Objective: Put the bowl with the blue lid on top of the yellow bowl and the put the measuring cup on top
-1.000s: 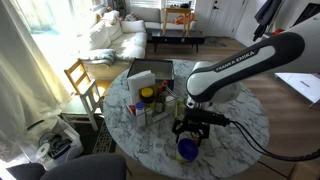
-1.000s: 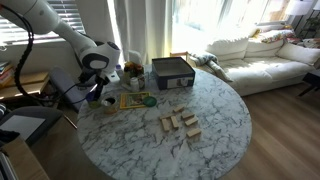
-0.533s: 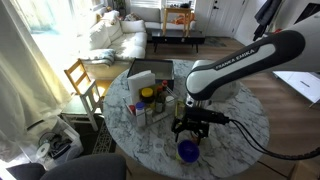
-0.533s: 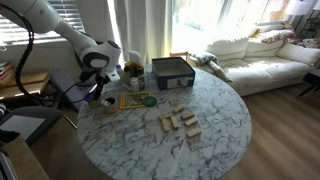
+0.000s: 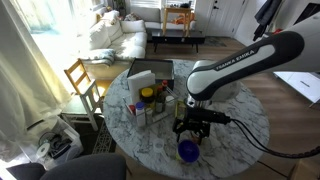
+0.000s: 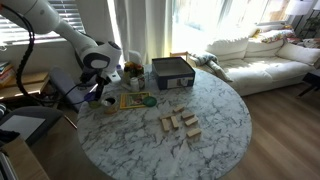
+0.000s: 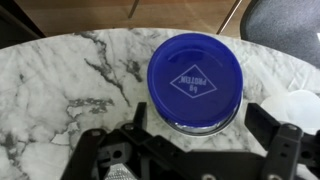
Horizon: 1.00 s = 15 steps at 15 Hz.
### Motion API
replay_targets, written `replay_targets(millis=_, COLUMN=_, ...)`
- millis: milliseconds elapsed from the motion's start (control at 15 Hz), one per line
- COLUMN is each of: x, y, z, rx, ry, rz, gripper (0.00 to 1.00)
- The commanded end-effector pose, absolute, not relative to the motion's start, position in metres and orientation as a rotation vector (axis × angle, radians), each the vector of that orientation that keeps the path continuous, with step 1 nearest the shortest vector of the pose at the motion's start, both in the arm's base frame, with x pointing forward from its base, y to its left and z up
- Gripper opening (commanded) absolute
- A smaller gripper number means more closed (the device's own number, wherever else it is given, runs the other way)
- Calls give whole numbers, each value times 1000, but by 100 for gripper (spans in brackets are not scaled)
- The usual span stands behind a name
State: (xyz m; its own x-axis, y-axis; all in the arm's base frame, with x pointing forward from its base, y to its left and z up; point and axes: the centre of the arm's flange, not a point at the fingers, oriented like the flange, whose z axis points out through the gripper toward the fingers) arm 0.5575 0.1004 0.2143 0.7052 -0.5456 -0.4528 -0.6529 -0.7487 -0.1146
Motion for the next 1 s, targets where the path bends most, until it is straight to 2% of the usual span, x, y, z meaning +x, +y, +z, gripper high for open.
replay_targets(millis=0, x=553, y=89, z=204, rx=-2650, ry=924, rz=598, gripper=100)
replay_targets(millis=933, x=559, y=100, z=182, rx=-2565, ry=987, rz=673, gripper=100)
